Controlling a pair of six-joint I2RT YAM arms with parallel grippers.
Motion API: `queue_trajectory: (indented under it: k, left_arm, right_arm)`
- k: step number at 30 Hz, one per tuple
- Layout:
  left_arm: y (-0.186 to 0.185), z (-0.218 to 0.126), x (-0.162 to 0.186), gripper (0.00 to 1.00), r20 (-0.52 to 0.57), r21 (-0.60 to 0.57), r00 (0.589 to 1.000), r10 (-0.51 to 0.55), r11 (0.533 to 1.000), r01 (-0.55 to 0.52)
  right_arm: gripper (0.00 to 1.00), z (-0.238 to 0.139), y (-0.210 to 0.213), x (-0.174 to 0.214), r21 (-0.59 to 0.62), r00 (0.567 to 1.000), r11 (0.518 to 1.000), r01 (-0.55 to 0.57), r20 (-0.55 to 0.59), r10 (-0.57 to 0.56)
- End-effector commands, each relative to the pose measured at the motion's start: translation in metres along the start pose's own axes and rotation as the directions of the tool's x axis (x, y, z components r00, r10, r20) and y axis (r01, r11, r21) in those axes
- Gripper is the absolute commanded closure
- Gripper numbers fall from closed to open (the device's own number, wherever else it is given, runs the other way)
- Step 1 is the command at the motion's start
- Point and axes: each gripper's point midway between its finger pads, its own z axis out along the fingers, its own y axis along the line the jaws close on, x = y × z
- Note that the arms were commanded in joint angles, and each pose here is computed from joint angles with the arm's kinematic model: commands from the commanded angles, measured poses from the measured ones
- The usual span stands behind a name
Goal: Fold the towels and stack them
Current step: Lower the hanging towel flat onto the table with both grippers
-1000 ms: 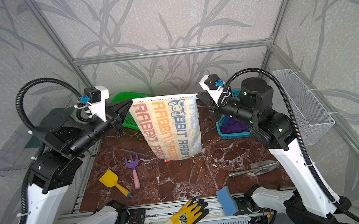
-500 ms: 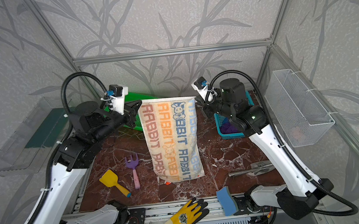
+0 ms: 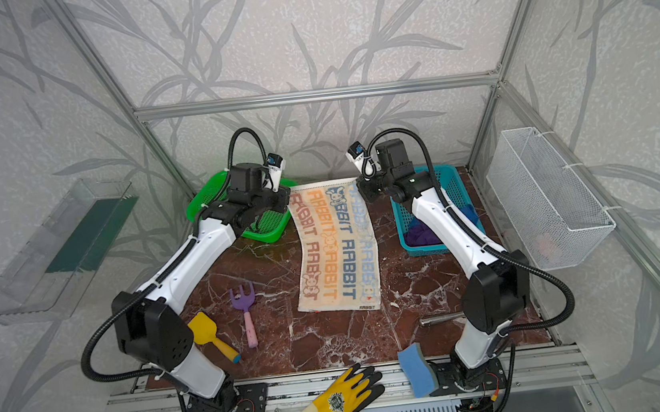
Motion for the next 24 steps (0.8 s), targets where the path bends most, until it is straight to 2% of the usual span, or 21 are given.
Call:
queue_trajectory:
  k: [1, 6, 11, 18, 24]
  left_arm:
    - [0.011, 0.011, -0.021, 1.0, 0.053, -0.031, 0.998, 0.028, 0.999, -0.026]
    - [0.005, 0.04, 0.003, 1.0, 0.019, 0.001, 0.999, 0.046, 0.999, -0.046]
    - [-0.006, 0.049, 0.018, 1.0, 0.016, 0.051, 0.997, 0.073, 0.996, -0.074]
    - [-0.022, 0.036, 0.045, 1.0, 0.005, 0.091, 0.994, 0.109, 0.99, -0.109]
    - [-0.034, 0.017, 0.075, 1.0, -0.019, 0.109, 0.995, 0.098, 0.989, -0.095]
  right_arm:
    - [1.0, 0.017, -0.007, 0.002, -0.003, 1.0, 1.0, 0.017, 0.0, -0.017]
    - [1.0, 0.048, -0.01, 0.042, -0.003, 0.995, 0.997, 0.074, -0.064, -0.074]
    - [1.0, 0.053, -0.003, 0.065, -0.04, 0.989, 0.993, 0.113, -0.087, -0.117]
    - [1.0, 0.043, 0.014, 0.093, -0.09, 0.984, 0.988, 0.125, -0.114, -0.135]
    - [1.0, 0.024, 0.03, 0.113, -0.138, 0.979, 0.983, 0.119, -0.152, -0.139]
